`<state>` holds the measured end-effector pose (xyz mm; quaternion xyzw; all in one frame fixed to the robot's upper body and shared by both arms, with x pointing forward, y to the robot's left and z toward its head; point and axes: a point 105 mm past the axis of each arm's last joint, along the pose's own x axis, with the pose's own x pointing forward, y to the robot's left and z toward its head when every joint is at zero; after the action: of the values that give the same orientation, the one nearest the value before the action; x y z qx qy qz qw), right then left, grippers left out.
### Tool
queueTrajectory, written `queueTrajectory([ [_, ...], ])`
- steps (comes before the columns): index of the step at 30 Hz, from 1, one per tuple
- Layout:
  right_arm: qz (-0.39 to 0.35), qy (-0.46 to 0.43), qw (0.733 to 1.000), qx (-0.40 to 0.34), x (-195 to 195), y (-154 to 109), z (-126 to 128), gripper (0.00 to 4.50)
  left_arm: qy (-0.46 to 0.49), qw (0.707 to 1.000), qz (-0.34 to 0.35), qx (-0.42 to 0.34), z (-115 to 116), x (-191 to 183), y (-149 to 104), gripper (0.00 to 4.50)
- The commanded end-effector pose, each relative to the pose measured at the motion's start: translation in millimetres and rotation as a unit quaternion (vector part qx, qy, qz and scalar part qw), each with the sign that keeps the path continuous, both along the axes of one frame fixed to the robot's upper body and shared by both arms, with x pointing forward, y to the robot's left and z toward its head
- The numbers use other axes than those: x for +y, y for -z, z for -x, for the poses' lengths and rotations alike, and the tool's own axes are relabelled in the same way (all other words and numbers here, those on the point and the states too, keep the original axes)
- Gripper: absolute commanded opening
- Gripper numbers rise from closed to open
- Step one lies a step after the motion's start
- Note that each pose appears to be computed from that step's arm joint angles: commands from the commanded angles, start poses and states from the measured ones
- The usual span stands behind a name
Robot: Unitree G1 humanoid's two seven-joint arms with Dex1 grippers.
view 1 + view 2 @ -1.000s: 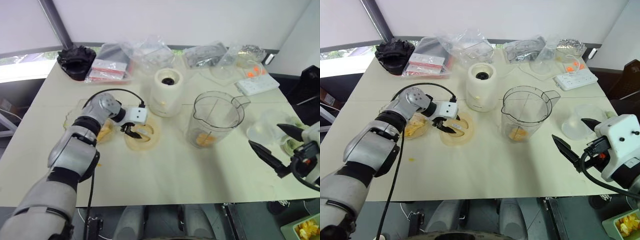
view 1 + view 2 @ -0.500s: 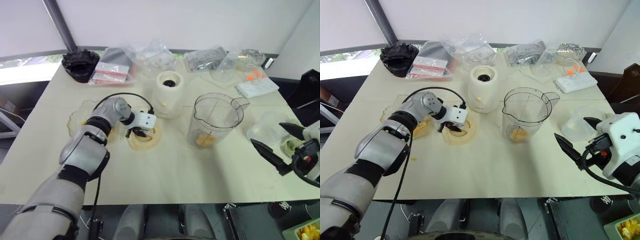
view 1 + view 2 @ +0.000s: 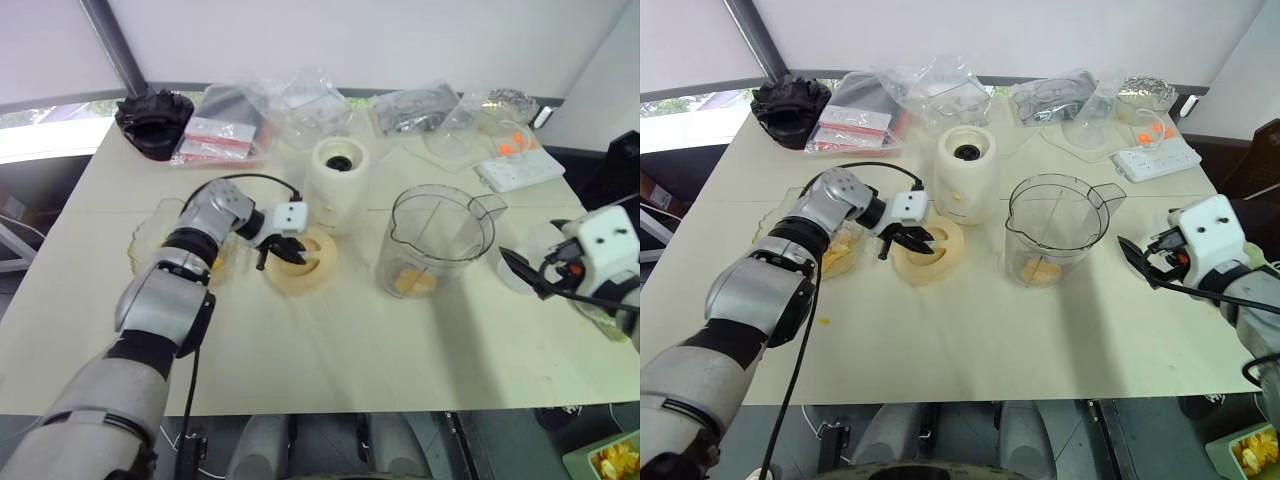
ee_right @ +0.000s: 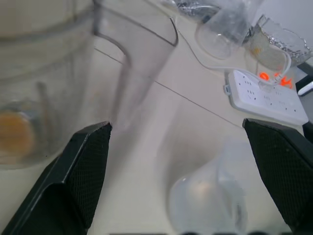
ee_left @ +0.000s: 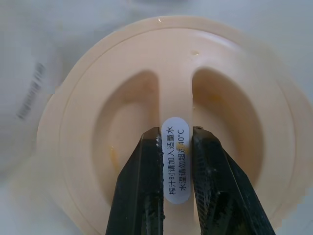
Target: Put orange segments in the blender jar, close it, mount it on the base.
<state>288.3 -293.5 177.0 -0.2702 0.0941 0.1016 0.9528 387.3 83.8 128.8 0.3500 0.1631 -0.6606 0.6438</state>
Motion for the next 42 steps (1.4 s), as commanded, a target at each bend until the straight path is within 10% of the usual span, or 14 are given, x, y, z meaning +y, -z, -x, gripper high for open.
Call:
queueTrajectory([
  [1,0.06,-0.025,0.998,-0.01,-2.6,-2.2,-11.2,4.5,0.02,0.998,0.052,-0.027,0.7,-3.2,-31.5,0.24],
  [17,-0.013,-0.124,0.992,-0.007,14.4,7.1,-55.6,4.5,-0.03,0.984,0.161,-0.076,20.4,5.8,-88.0,0.24],
  [35,-0.158,-0.141,0.977,-0.009,28.2,23.5,-92.3,4.5,-0.087,0.978,0.156,-0.109,18.3,21.8,-87.9,0.24],
  [42,-0.184,-0.132,0.974,-0.033,32.2,21.9,-100.5,1.5,-0.093,0.976,0.163,-0.113,19.4,23.9,-95.9,0.24],
])
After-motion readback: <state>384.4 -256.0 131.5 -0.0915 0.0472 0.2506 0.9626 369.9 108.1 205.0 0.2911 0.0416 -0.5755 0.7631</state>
